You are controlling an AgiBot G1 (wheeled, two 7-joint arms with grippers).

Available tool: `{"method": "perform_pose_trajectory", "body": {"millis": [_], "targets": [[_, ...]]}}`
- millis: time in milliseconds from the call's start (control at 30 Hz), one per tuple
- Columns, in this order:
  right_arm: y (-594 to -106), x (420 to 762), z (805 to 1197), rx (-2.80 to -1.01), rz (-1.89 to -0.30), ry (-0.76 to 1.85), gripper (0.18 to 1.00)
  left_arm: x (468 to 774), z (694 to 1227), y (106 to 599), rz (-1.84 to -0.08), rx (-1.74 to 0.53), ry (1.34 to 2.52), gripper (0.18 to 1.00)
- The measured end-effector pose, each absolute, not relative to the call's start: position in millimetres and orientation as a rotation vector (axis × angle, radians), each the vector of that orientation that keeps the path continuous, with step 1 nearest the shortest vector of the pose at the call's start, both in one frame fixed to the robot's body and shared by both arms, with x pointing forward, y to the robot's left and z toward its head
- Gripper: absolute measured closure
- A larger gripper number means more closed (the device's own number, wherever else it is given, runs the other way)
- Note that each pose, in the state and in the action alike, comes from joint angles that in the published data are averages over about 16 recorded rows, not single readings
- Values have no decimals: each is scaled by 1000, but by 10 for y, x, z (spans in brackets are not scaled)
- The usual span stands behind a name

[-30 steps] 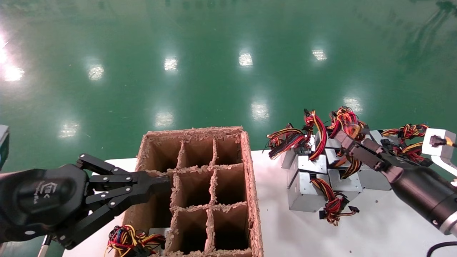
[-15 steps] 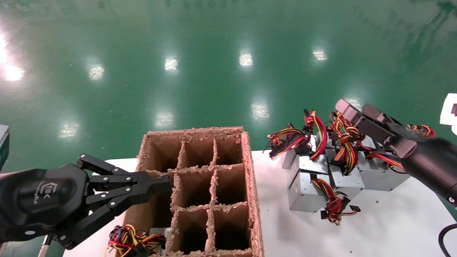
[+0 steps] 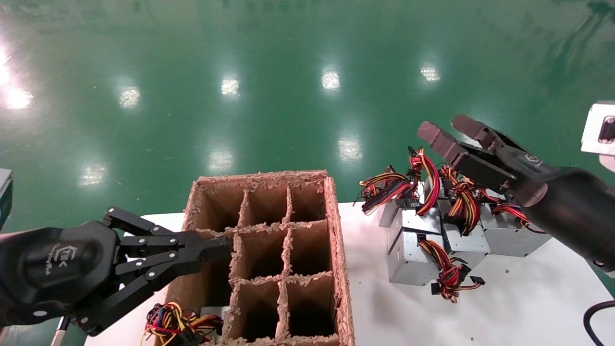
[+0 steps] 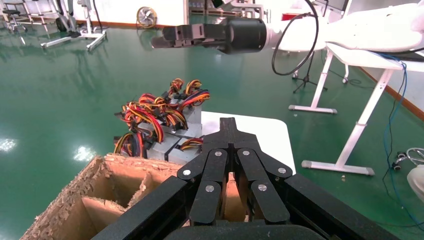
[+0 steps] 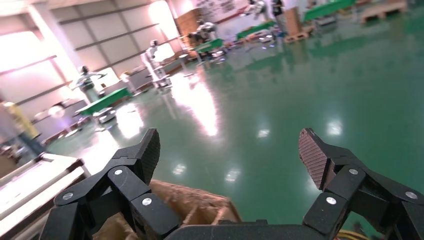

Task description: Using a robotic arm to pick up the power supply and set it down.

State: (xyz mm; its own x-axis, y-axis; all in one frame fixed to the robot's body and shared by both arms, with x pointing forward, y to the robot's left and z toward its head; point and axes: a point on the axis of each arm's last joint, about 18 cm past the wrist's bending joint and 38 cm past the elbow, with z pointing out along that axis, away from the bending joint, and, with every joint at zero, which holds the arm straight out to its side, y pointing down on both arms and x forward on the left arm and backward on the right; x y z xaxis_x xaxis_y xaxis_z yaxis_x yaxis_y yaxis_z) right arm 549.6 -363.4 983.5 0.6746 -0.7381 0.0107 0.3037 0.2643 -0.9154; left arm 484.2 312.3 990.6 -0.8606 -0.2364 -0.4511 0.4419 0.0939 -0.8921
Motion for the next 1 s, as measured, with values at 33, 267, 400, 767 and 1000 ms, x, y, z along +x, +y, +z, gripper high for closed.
{"method": "perform_pose_trajectory", "body": {"millis": [33,267,400,767,1000], "targets": [[-3612,5479,9851,-1099,-737,452,178,4842,9906,3123,-1818,201,1888,993],[-3464,5361,9942,-1162,-714,326,178,4842,9906,3123,-1818,201,1888,978],[-3386,5292,9979,-1200,-700,257,178,4842,9906,3123,-1818,201,1888,957],[-3207,5105,10023,-1313,-659,81,178,4842,9906,3123,-1818,201,1888,814],[-3122,4991,10016,-1391,-630,-22,178,4842,9906,3123,-1818,201,1888,669]]}}
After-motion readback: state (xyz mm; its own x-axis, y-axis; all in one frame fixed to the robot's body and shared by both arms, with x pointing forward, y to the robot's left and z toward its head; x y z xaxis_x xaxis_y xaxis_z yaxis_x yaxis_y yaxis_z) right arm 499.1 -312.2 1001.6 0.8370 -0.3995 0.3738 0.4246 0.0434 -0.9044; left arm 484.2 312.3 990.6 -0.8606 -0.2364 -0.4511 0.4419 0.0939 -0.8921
